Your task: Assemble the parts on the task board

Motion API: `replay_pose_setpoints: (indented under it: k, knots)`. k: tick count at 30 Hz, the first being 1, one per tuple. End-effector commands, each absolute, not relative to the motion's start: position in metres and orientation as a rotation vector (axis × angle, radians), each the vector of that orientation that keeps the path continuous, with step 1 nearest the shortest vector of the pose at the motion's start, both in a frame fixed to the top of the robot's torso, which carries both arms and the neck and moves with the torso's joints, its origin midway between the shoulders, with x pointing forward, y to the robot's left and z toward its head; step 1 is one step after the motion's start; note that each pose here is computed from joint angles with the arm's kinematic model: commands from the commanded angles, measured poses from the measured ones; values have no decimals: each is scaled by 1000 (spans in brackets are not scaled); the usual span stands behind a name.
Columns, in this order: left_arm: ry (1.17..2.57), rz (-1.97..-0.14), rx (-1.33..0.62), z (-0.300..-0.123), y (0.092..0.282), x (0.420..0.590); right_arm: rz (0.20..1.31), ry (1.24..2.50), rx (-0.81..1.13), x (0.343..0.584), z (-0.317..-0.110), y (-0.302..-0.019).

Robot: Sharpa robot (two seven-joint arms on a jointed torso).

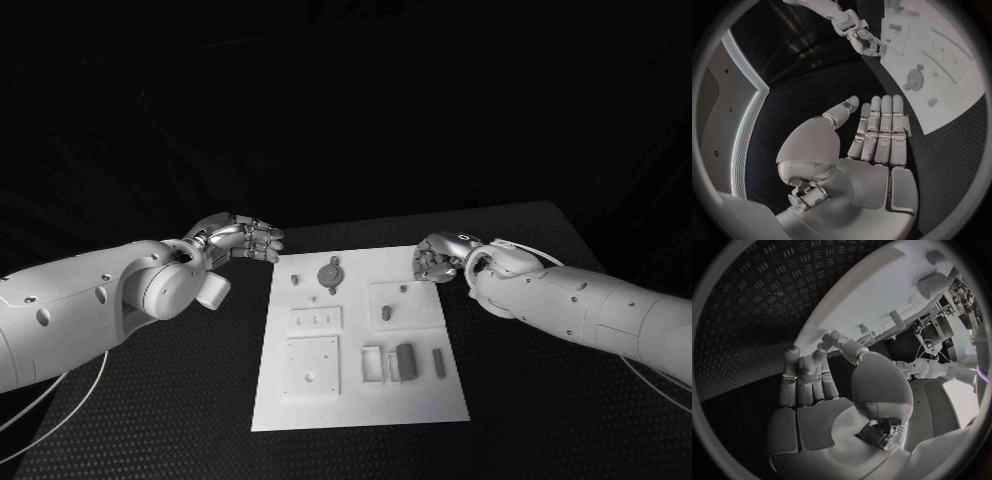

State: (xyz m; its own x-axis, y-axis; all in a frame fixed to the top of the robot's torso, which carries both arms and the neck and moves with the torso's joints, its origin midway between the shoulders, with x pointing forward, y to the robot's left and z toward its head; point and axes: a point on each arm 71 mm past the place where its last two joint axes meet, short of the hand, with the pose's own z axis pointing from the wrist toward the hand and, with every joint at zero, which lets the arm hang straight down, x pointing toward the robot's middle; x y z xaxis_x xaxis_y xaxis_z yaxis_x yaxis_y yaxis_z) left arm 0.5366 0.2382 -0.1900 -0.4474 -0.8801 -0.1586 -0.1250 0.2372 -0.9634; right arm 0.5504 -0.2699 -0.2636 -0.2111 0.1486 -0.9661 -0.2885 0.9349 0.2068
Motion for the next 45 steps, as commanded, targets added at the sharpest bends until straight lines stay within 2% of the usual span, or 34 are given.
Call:
replay_pose_setpoints:
  k: [1,7,15,22,36,45]
  knots:
    - [1782,-1306,-889,-189,234,535,404,1735,-58,549,-264,-270]
    - [1805,-1288,-857,-189,233,535,415,1737,-13,548,-260,-269]
    - [1907,-1189,-765,-193,226,531,443,1721,-24,552,-232,-250]
    - [1935,-1146,-760,-194,215,524,470,1727,-44,550,-218,-236]
    - [1985,-1100,-796,-195,177,511,581,1754,-103,532,-205,-189]
    - [2032,-1140,-865,-198,160,508,681,1746,-151,518,-200,-155]
